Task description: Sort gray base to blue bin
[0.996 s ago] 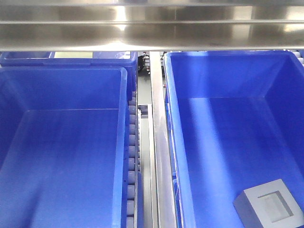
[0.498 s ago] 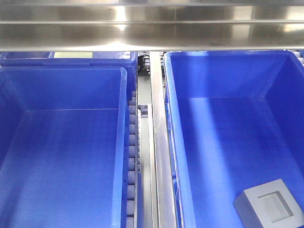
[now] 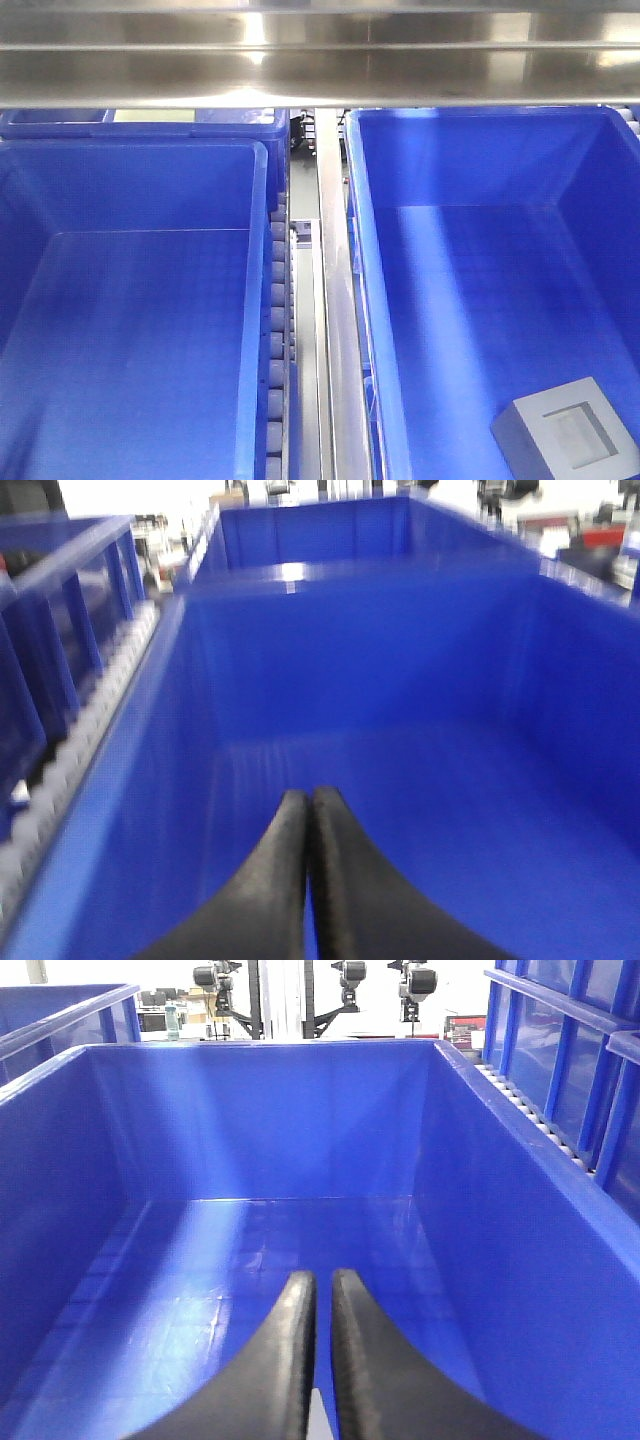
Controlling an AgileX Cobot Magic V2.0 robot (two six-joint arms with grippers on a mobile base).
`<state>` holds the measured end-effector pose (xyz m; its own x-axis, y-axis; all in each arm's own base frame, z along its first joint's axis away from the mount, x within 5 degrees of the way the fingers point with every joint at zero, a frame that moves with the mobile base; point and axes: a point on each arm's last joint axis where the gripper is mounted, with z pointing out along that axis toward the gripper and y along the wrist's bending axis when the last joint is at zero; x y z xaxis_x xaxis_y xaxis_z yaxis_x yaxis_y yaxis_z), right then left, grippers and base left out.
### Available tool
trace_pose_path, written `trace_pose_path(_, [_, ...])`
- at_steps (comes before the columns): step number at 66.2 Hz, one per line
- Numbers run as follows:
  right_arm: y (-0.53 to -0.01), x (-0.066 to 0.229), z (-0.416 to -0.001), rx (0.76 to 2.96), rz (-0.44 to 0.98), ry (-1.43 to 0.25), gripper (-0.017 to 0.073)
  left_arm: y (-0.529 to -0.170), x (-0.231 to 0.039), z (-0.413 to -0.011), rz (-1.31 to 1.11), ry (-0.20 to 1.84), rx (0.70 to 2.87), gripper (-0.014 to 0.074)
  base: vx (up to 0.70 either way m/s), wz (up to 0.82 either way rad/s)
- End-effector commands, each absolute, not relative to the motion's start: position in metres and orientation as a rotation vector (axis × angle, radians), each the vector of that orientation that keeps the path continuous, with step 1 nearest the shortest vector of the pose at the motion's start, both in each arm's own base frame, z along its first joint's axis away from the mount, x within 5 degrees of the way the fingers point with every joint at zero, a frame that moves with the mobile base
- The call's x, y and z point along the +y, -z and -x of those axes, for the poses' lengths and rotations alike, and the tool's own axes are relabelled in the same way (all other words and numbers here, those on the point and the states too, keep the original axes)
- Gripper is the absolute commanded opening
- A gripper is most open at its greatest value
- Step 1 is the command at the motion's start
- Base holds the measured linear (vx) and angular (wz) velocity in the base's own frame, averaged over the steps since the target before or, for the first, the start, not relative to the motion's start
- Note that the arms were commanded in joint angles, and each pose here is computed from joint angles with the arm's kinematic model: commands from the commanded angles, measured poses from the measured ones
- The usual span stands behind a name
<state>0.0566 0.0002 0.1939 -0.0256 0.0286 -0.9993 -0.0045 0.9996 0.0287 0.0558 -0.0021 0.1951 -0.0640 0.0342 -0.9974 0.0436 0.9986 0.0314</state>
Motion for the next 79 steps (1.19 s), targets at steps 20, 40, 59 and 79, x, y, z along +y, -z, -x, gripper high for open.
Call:
trace_pose_path(20, [-0.2029, 0.0002, -0.0556, 1.505, -0.009, -0.015, -0.0004, -0.1992, -0.0025, -0.056, -0.053, 0.015, 1.515, -0.0005, 0.0, 0.0])
trace_pose_path(40, [-0.2029, 0.0002, -0.0556, 1.505, -0.009, -0.015, -0.0004, -0.1999, -0.0025, -0.056, -0.052, 0.016, 1.513, -0.0005, 0.0, 0.0])
trace_pose_path(59, [-0.2029, 0.0002, -0.0556, 1.505, -0.009, -0.015, -0.0004, -0.1999, -0.0025, -0.056, -0.052, 0.016, 1.513, -0.0005, 0.0, 0.0])
trace_pose_path(79, [-0.2029, 0.0002, -0.0556, 1.505, -0.009, -0.015, -0.0004, -0.1999, -0.0025, -0.056, -0.052, 0.016, 1.513, -0.0005, 0.0, 0.0])
